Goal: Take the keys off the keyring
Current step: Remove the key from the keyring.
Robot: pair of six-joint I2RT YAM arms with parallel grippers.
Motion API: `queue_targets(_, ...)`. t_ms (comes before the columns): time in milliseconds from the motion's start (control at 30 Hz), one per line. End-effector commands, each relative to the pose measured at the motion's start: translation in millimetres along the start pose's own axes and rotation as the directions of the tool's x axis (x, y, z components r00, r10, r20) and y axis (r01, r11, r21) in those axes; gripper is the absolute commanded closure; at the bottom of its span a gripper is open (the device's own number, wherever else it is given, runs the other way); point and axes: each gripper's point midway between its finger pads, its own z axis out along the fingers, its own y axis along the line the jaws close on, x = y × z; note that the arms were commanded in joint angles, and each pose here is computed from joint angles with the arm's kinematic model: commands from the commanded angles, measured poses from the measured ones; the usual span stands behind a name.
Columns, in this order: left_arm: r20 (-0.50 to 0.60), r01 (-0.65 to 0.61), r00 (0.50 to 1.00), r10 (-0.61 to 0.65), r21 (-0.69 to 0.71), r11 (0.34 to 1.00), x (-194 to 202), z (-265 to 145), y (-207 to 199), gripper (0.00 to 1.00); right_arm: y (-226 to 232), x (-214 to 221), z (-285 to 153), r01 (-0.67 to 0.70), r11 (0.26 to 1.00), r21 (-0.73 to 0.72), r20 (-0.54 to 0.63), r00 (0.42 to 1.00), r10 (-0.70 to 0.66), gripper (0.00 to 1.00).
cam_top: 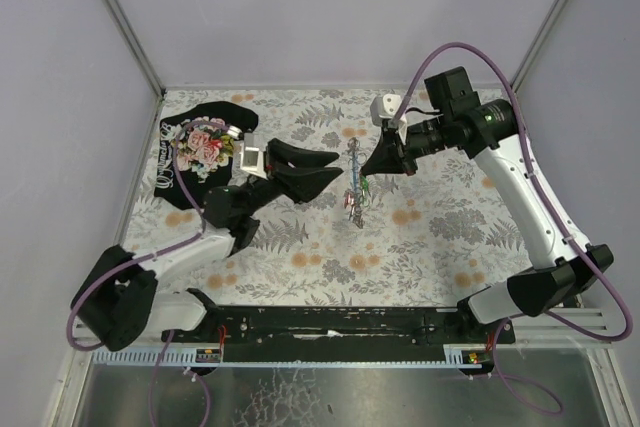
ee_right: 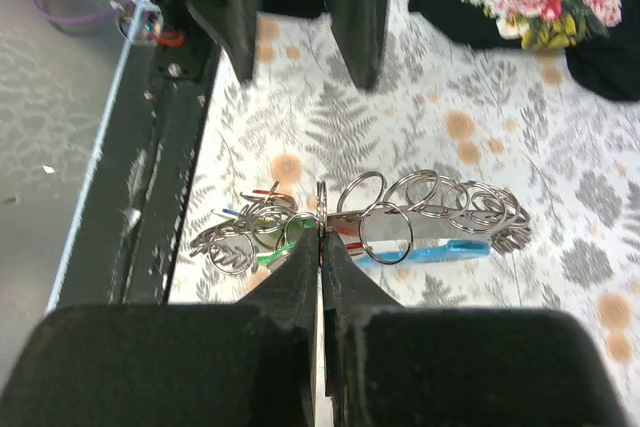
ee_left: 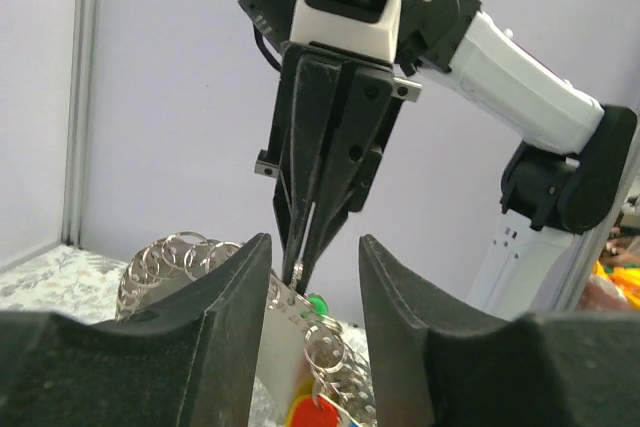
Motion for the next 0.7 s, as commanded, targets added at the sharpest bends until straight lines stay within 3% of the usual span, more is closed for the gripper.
queue_targets(0,-0.179,-0.137,0.973,0.145,0.058,0.989,13,-10,-9,0.59,3,12,-19,0.073,0.997,0.032,-0.175,0.982,-0.066,1.0)
queue_targets(100,-0.347,-0.186,0.917,0.199,0.072,0.98,39,-22,-1,0.58,2,31,-25,0.105,0.994,0.021,-0.313,0.945,-0.093,1.0)
queue_targets(200,-0.415,-0.261,0.868,0.274,0.087,0.961,54,-36,6,0.58,0,53,-31,0.122,0.992,0.02,-0.479,0.872,-0.098,1.0)
queue_targets(433,-0.394,-0.433,0.805,0.444,0.123,0.893,80,-33,6,0.56,-8,81,-46,0.151,0.988,0.036,-0.699,0.71,-0.083,1.0)
queue_targets(667,-0.313,-0.49,0.812,0.492,0.09,0.867,100,-14,4,0.58,-9,92,-38,0.137,0.99,0.019,-0.745,0.663,-0.078,1.0)
